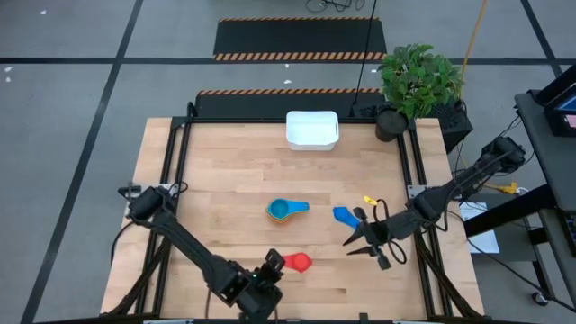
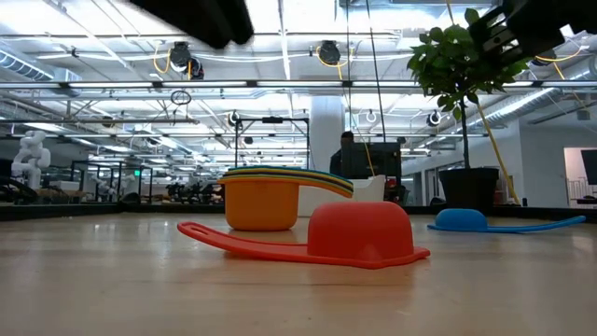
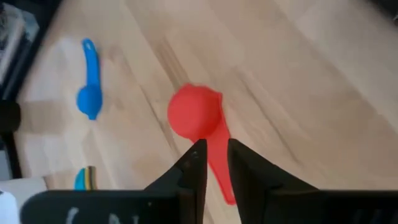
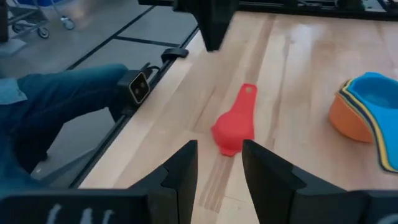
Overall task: Nest measuring cups in basket
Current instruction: Stack the red measuring cup into the light blue measuring cup
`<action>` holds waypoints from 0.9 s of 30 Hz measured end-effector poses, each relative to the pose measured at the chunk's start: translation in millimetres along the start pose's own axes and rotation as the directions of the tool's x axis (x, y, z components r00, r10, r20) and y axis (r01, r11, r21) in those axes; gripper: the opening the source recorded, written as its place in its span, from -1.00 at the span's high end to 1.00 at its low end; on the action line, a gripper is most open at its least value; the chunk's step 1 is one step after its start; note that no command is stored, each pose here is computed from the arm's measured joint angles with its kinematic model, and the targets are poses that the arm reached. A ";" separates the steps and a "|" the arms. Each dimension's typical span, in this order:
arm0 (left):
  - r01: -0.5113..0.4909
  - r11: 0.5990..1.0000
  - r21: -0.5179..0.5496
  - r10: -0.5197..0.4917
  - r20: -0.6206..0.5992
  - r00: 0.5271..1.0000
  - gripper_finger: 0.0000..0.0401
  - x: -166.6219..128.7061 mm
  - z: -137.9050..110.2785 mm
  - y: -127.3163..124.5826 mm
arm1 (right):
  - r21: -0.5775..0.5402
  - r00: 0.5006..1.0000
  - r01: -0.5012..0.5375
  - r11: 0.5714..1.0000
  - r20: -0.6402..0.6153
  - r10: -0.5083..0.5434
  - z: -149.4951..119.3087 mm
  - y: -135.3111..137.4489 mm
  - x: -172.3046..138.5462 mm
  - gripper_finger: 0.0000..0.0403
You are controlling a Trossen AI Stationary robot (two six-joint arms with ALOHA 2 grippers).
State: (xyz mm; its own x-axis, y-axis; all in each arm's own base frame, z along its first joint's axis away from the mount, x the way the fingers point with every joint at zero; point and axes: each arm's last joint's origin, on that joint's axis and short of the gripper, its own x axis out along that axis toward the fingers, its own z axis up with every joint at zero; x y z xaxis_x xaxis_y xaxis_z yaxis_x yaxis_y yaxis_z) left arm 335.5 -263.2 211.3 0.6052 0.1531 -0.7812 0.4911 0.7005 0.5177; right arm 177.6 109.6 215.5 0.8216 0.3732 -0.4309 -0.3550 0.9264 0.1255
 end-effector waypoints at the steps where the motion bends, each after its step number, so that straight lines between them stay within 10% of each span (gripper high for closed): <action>1: 0.005 1.000 0.006 -0.005 -0.007 1.000 0.67 4.4 -0.3 -1.6 | -0.003 1.000 -0.006 1.000 0.000 0.006 -0.2 1.3 -0.2 0.40; 15: 0.061 0.993 0.099 -0.043 -0.180 0.983 0.64 19.9 -17.6 -12.2 | -0.018 1.000 0.011 1.000 0.014 -0.011 0.4 3.1 -0.5 0.40; 27: 0.028 0.968 0.250 0.046 -0.286 0.957 -0.04 50.1 -54.1 -26.4 | -0.109 1.000 0.012 0.994 0.013 -0.010 0.4 3.1 -0.4 0.40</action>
State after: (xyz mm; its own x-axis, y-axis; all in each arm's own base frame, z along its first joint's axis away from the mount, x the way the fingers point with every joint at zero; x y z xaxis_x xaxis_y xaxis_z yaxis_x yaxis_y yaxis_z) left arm 318.9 -236.3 139.6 0.4221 0.3782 -0.8239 0.6490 0.5085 0.5659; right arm 176.3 112.3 216.4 0.8311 0.3643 -0.4201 -0.3917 0.9198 0.0226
